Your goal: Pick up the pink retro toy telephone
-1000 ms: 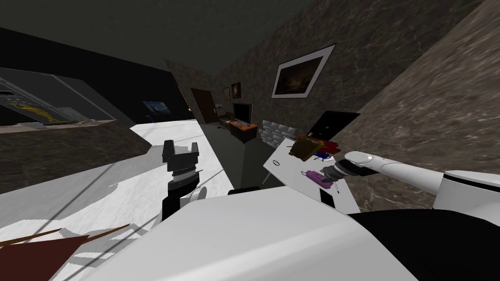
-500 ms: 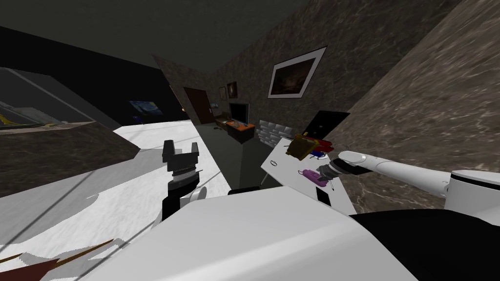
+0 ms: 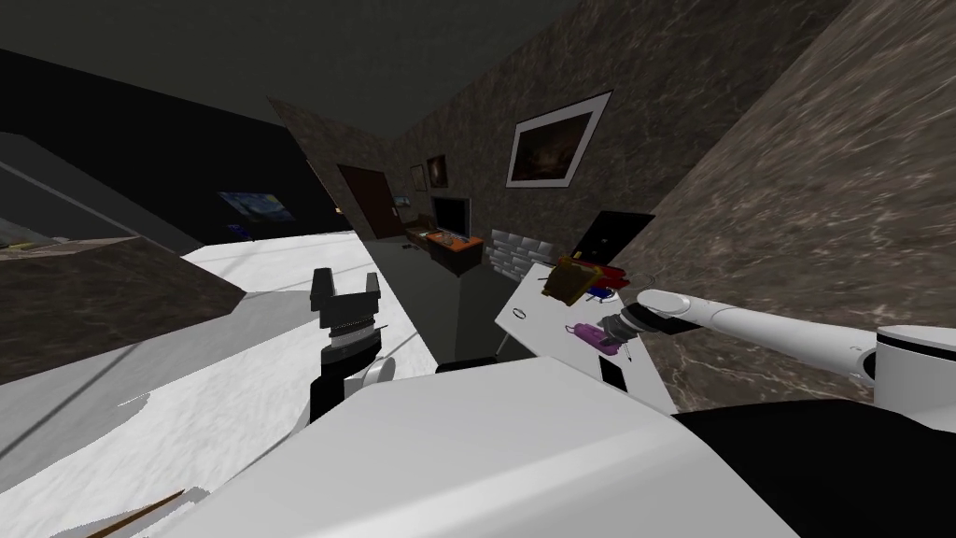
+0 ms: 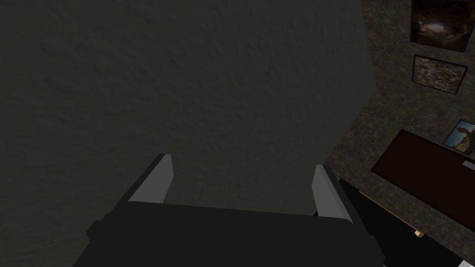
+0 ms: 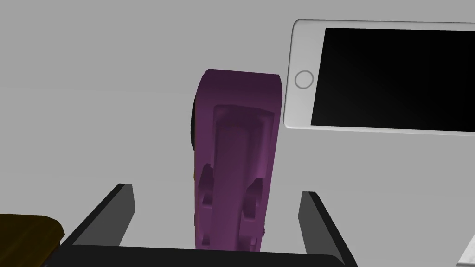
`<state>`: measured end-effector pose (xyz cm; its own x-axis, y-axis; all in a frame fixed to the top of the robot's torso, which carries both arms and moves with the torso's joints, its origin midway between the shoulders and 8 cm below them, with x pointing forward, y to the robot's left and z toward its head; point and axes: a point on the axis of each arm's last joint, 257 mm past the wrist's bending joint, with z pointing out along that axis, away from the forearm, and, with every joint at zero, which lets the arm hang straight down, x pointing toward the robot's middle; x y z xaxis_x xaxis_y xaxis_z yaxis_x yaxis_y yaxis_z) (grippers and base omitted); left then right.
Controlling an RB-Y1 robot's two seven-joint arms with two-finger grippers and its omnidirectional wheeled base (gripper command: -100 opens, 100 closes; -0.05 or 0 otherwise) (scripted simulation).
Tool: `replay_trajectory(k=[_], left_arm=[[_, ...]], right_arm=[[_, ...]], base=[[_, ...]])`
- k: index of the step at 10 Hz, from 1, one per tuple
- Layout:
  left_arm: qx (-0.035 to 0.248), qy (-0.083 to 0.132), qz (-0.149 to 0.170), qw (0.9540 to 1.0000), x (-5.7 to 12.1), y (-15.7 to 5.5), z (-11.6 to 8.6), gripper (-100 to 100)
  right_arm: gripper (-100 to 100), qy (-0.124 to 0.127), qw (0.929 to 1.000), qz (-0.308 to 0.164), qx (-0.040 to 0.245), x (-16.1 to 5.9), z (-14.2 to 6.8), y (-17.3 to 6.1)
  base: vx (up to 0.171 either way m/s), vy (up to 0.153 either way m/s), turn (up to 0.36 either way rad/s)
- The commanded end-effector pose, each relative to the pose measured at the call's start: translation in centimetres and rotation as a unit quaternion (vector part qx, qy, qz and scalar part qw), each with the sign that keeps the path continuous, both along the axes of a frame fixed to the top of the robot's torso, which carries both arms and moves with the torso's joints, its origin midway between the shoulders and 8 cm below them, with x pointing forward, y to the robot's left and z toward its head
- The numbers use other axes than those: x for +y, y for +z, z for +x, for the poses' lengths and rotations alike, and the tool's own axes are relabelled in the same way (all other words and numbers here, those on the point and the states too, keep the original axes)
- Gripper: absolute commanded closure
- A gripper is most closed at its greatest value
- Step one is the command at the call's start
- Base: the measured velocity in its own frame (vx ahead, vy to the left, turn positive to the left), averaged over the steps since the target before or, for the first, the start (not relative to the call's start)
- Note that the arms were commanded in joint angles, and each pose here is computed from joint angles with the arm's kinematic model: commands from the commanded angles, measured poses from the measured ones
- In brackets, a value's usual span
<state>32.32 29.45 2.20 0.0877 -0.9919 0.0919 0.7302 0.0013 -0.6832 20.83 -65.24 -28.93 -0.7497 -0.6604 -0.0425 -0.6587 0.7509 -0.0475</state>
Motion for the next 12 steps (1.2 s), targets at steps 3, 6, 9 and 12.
replay_trajectory(k=[3, 6, 9, 12], left_arm=[[0.0, 0.0, 0.0, 1.0, 0.0, 0.0, 0.0, 0], [0.0, 0.0, 0.0, 1.0, 0.0, 0.0, 0.0, 0], [0.0, 0.0, 0.0, 1.0, 0.0, 0.0, 0.0, 0], [0.0, 0.0, 0.0, 1.0, 0.0, 0.0, 0.0, 0]], right_arm=[[-100, 0.017, 0.9999, 0.004, -0.002, 2.0, 0.8, -0.5], [-100, 0.021, 0.9998, 0.004, -0.002, 2.5, 0.9, -0.8], [100, 0.021, 0.9998, 0.004, -0.003, 2.5, 0.9, -0.8], [0, 0.021, 0.9998, 0.004, -0.003, 2.5, 0.9, -0.8]], base=[[0.036, -0.028, -0.088], [0.023, -0.014, -0.042], [0.0, 0.0, 0.0], [0.0, 0.0, 0.0]])
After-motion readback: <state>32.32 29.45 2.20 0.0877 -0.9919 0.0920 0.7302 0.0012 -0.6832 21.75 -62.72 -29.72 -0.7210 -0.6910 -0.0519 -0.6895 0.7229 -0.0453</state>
